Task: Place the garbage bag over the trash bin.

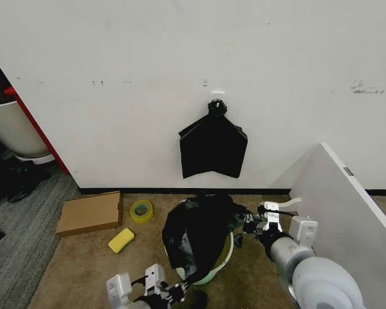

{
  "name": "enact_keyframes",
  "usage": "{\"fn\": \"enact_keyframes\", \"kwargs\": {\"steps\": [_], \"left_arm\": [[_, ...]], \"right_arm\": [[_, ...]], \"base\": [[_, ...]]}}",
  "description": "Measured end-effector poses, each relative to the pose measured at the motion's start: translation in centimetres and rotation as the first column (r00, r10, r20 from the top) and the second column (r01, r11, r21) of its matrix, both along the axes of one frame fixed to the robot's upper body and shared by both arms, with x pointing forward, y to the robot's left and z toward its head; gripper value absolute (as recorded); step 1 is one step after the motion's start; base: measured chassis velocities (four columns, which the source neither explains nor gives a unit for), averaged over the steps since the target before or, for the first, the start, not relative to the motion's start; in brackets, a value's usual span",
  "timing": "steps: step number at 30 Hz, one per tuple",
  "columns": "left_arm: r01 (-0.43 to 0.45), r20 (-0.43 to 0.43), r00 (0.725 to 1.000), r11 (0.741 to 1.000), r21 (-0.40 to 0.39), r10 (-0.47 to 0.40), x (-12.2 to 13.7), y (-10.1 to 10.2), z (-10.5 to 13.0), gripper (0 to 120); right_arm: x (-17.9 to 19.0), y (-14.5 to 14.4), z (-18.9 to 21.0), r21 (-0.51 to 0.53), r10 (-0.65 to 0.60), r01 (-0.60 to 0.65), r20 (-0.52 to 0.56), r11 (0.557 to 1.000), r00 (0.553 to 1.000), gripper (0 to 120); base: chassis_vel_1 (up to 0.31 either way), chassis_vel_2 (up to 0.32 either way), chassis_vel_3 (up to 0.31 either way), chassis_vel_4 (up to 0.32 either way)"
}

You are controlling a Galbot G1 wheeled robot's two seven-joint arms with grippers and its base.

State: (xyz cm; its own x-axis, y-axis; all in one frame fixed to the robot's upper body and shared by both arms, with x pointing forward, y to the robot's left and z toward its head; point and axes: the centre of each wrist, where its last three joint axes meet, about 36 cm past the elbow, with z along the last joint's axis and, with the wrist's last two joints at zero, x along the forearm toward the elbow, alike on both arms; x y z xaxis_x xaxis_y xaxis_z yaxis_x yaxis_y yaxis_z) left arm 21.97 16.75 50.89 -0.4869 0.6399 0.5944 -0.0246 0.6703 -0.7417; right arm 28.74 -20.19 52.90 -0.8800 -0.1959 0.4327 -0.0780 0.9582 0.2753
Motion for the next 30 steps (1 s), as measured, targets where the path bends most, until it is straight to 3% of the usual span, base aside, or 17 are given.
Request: {"fn": "enact_keyframes", "kwargs": {"steps": [3,6,9,15,20,25,30], "left_arm": [[0.082,0.02,0.997,0.995,-0.049,-0.081,0.0,-0.5,0.1,0],[0.167,0.019,0.986,0.985,-0.05,-0.166,-0.1,-0.8,0.1,0],[0.194,0.015,0.981,0.98,-0.048,-0.193,-0.1,-0.9,0.1,0],[0.222,-0.01,0.975,0.974,-0.034,-0.222,-0.5,-1.0,-0.1,0],[0.212,-0.106,0.972,0.977,0.018,-0.209,-1.5,-1.0,-0.7,0],[0.2,-0.149,0.971,0.977,0.073,-0.187,-1.9,-0.6,-0.9,0],[0.071,-0.041,0.997,0.992,0.106,-0.067,0.0,0.0,-0.1,0]], "right_arm": [[-0.8,-0.2,0.8,0.061,0.016,-0.024,0.122,0.998,0.992,0],[-1.0,-0.5,1.1,0.107,0.014,-0.043,0.261,0.993,0.965,0],[-1.1,-0.6,1.5,0.108,0.016,-0.051,0.302,0.993,0.953,0],[-1.6,-0.9,1.6,-0.012,0.026,-0.025,0.15,1.0,0.988,0],[-1.8,-0.6,1.4,-0.055,0.044,-0.042,0.029,0.998,0.999,0],[-1.7,-0.5,1.5,-0.057,0.059,-0.058,0.019,0.997,0.998,0],[-1.3,0.0,2.1,0.005,0.093,-0.095,0.127,0.995,0.987,0]], "base": [[0.0,0.0,0.0,0.0],[0.0,0.0,0.0,0.0],[0.0,0.0,0.0,0.0],[0.0,0.0,0.0,0.0],[0.0,0.0,0.0,0.0],[0.0,0.0,0.0,0.0],[0.0,0.0,0.0,0.0]]}}
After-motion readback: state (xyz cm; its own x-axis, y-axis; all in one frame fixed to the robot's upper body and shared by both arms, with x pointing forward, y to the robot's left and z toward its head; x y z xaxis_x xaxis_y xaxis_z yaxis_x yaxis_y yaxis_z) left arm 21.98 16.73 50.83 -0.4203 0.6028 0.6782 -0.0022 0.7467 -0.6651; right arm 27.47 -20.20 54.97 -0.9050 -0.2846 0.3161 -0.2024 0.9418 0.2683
